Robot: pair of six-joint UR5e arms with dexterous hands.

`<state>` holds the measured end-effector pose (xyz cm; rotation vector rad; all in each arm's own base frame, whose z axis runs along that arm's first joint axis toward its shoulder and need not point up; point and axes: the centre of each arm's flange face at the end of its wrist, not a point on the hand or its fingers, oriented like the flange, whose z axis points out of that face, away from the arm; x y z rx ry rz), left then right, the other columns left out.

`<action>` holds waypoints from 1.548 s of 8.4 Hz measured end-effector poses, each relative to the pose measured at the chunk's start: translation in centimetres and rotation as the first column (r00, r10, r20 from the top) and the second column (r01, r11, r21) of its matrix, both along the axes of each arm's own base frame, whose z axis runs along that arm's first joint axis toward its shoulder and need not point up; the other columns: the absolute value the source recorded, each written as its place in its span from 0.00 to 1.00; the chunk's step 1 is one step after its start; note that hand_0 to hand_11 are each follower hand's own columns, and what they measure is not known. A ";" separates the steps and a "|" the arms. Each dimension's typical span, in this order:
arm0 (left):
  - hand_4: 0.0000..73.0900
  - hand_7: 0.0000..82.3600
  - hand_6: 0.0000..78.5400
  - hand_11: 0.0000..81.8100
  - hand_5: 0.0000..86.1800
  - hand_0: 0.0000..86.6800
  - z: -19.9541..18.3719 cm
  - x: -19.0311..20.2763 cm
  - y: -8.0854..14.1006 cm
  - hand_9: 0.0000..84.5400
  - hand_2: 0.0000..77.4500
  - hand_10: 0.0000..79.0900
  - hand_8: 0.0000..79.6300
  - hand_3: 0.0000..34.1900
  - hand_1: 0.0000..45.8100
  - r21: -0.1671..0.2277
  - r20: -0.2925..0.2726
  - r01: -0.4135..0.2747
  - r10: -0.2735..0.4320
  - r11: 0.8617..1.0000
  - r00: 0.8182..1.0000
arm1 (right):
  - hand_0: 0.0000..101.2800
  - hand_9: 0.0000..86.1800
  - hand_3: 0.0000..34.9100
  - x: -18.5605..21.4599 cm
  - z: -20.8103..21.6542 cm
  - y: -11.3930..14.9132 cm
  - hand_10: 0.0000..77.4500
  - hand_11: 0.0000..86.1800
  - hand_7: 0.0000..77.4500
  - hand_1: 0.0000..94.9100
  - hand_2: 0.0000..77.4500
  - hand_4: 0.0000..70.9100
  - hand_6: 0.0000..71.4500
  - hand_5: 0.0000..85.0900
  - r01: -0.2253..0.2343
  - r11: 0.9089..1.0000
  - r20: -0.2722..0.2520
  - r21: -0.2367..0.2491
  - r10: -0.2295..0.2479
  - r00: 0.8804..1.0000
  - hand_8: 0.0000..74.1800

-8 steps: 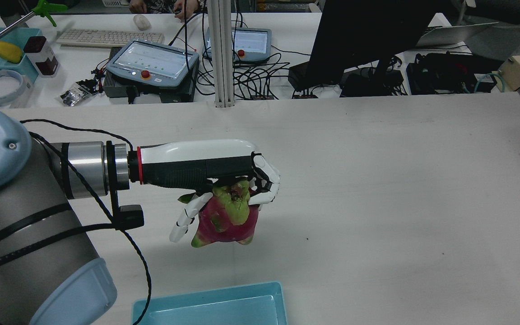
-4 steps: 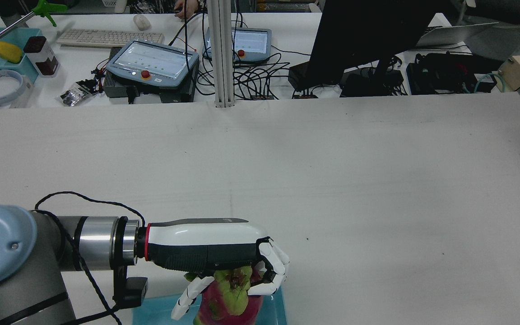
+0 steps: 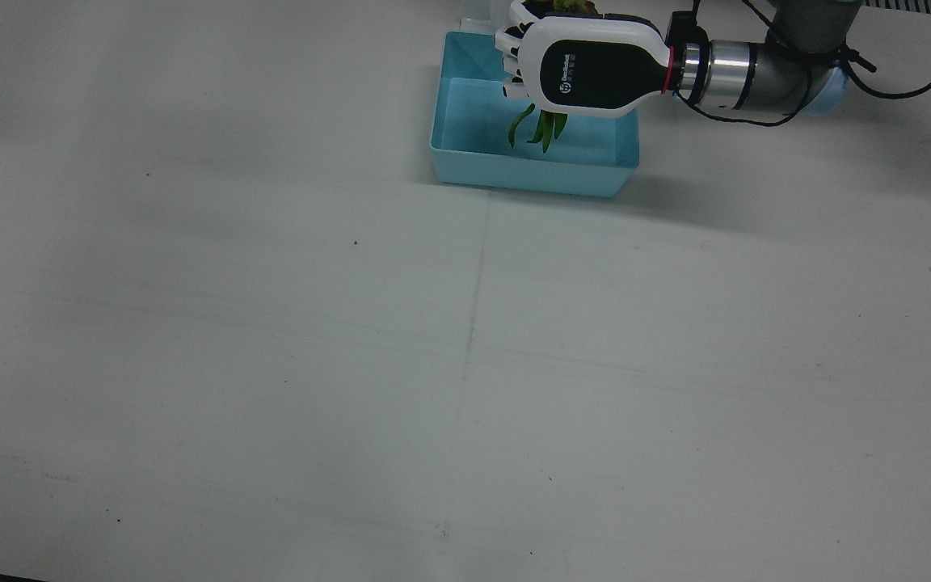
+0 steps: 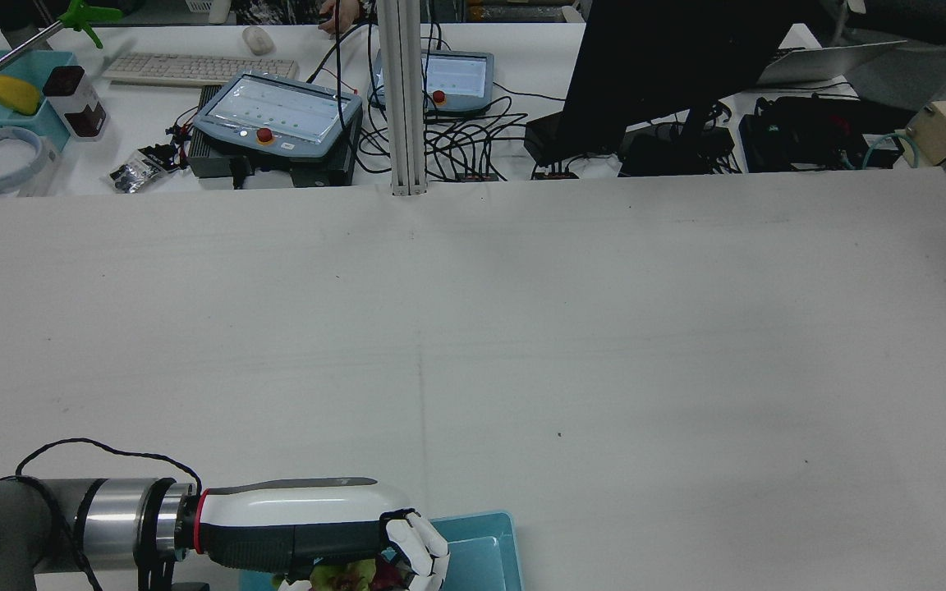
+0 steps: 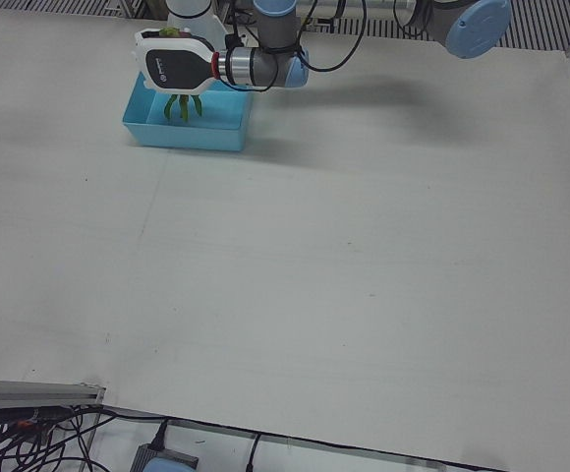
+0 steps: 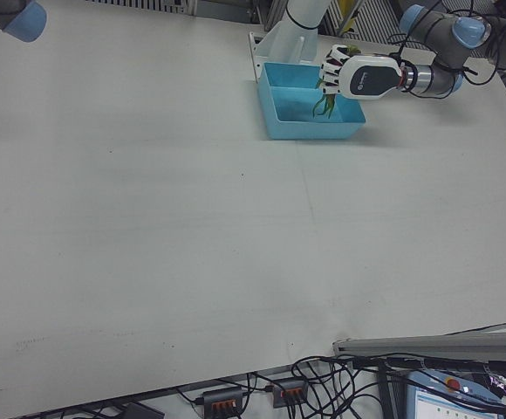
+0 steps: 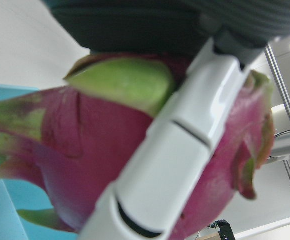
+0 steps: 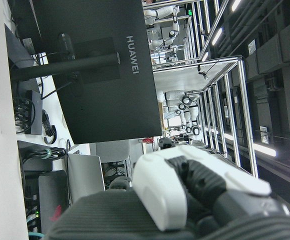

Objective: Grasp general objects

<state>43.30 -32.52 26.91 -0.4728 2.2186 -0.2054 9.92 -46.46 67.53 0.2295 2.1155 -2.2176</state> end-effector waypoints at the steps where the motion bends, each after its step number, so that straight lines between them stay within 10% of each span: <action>1: 0.63 0.77 0.56 0.85 0.81 0.93 0.2 0.0 0.3 0.50 0.11 0.28 0.66 0.23 0.00 -0.009 -0.005 -0.005 0.005 1.000 1.000 | 0.00 0.01 0.00 0.0 0.0 0.0 0.00 0.01 0.00 1.00 1.00 0.00 0.00 0.00 0.000 1.000 0.000 0.000 0.000 1.000 0.00; 2: 0.63 0.79 0.53 0.85 0.81 0.93 0.2 0.0 0.4 0.55 0.11 0.26 0.56 0.23 0.00 -0.018 -0.011 -0.005 0.005 1.000 1.000 | 0.00 0.01 0.00 0.0 0.0 0.0 0.00 0.01 0.00 1.00 1.00 0.00 0.00 0.00 0.000 1.000 0.000 0.000 0.000 1.000 0.00; 3: 0.68 0.72 0.33 0.27 0.91 0.92 -0.2 -0.4 0.5 0.44 0.06 0.31 0.30 0.11 0.00 -0.026 -0.026 0.001 -0.002 1.000 1.000 | 0.00 0.01 0.00 0.0 0.0 0.0 0.00 0.01 0.00 1.00 1.00 0.00 0.00 0.00 0.000 1.000 0.000 0.000 0.000 1.000 0.00; 4: 0.52 0.58 0.12 0.00 0.99 0.93 -0.3 -0.9 0.4 0.29 0.01 0.29 0.05 0.22 0.00 -0.046 -0.041 0.011 -0.013 0.999 0.999 | 0.00 0.01 0.00 0.0 0.0 0.0 0.00 0.01 0.00 1.00 1.00 0.00 0.00 0.00 0.000 1.000 0.000 0.000 0.000 1.000 0.00; 7: 0.00 0.05 0.00 0.00 0.74 0.93 2.9 -5.4 -3.2 0.02 0.01 0.08 0.02 0.61 0.00 -0.157 -0.052 0.100 -0.109 0.983 0.993 | 0.00 0.01 0.00 0.0 0.0 0.0 0.00 0.01 0.00 1.00 1.00 0.00 0.00 0.00 -0.001 1.000 0.000 0.000 0.001 1.000 0.00; 8: 0.00 0.05 0.00 0.00 0.74 0.93 4.4 -9.8 -7.0 0.01 0.01 0.03 0.01 0.61 0.00 -0.193 -0.028 0.204 -0.213 0.960 0.977 | 0.00 0.01 0.00 0.0 0.0 0.0 0.00 0.01 0.00 1.00 1.00 0.00 0.00 0.00 0.000 1.000 0.000 0.000 0.000 1.000 0.00; 10: 0.00 0.16 0.00 0.11 0.80 0.93 7.5 -17.5 -13.2 0.00 0.01 0.03 0.08 0.81 0.00 -0.258 0.061 0.394 -0.392 0.882 0.918 | 0.00 0.01 0.00 0.0 0.0 0.0 0.00 0.01 0.00 1.00 1.00 0.00 0.00 0.00 0.000 1.000 0.000 0.000 0.000 1.000 0.00; 13: 0.04 0.30 0.11 0.22 0.81 0.93 11.8 -26.9 -22.2 0.09 0.01 0.08 0.03 0.80 0.00 -0.354 0.178 0.636 -0.618 0.686 0.766 | 0.00 0.01 0.00 0.0 0.0 0.0 0.00 0.01 0.00 1.00 1.00 0.00 0.00 0.00 0.000 1.000 0.000 0.000 0.000 1.000 0.00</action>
